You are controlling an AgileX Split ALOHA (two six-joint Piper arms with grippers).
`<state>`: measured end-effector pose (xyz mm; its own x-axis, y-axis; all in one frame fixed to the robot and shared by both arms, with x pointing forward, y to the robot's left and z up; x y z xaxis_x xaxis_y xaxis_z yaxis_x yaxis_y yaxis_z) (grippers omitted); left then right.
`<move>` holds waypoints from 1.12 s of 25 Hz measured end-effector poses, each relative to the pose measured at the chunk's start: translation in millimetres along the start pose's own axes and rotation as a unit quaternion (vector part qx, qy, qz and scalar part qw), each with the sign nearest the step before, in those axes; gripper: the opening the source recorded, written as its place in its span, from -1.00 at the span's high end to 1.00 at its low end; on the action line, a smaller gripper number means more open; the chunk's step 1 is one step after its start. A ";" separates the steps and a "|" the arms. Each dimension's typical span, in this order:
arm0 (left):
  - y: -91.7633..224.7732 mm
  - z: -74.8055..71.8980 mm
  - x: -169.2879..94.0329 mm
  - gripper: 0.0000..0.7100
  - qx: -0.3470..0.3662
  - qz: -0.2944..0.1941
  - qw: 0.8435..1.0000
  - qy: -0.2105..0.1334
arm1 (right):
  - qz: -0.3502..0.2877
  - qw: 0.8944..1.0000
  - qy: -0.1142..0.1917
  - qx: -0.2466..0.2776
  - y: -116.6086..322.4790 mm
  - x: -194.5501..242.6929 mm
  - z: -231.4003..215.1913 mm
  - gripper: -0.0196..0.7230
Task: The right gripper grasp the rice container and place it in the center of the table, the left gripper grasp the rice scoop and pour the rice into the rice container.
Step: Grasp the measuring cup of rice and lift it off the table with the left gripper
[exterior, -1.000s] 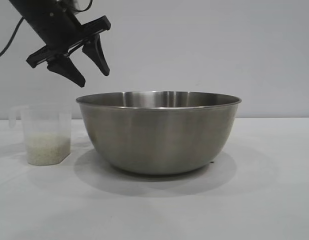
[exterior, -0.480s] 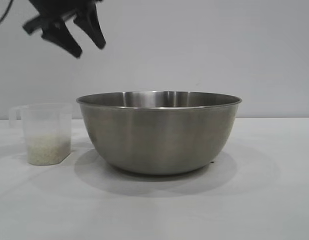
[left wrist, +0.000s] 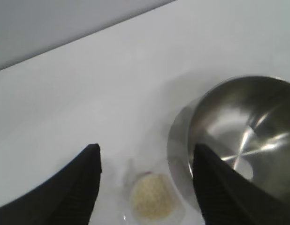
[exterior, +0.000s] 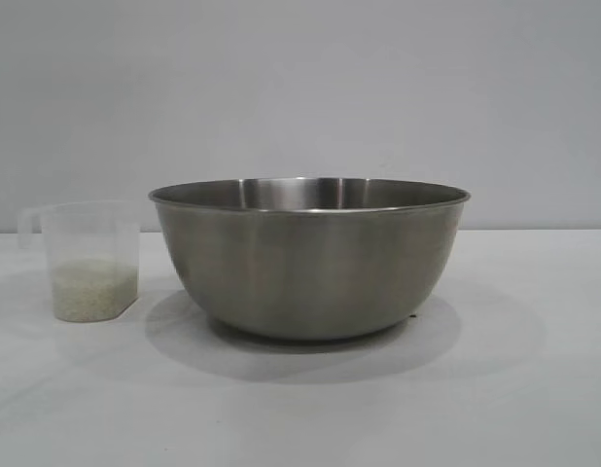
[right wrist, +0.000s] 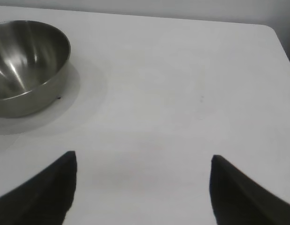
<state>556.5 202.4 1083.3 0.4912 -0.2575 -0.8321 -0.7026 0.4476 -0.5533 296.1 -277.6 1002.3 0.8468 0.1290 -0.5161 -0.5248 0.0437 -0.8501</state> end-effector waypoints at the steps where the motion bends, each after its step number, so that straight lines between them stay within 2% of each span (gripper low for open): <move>1: 4.3 -1.7 -6.2 -0.07 0.000 0.002 1.000 -0.001 | 0.000 1.000 0.000 0.000 0.0 0.0 0.0 -0.49; 7: 42.6 -14.1 -28.1 -0.07 -0.011 0.010 1.000 -0.004 | 0.000 1.000 0.000 0.000 0.0 0.0 0.0 -0.49; 12: 75.6 -24.0 -32.3 -0.07 -0.017 -0.026 0.999 -0.014 | 0.000 1.000 0.000 0.000 0.0 0.0 0.0 -0.49; 20: 118.5 -38.7 -0.9 -0.07 -0.073 -0.124 0.990 -0.011 | 0.000 1.000 0.000 0.000 0.0 0.0 0.0 -0.49; 24: 137.1 -36.8 24.0 -0.07 -0.115 -0.155 0.981 -0.020 | 0.000 1.000 0.000 0.000 0.0 0.0 0.0 -0.49; 28: 157.0 -27.8 44.5 -0.07 -0.134 -0.182 0.973 -0.054 | 0.000 1.000 0.000 0.000 0.0 0.0 0.0 -0.49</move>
<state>453.8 237.4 958.4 0.7737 -0.2603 -0.5776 -0.5734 0.1000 -0.8131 296.1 -277.6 1002.3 0.8468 0.1290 -0.5161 -0.5248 0.0437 -0.8501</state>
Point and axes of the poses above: a point on each arm's last joint axis where the gripper is mounted, x pointing out along that axis toward the gripper, z along the wrist's bending axis when the last joint is at zero, y = z × x, the point moved 8 cm from there along x, pointing out along that axis toward the gripper, and after that the axes turned 8 degrees about x, right-handed, at the moved point
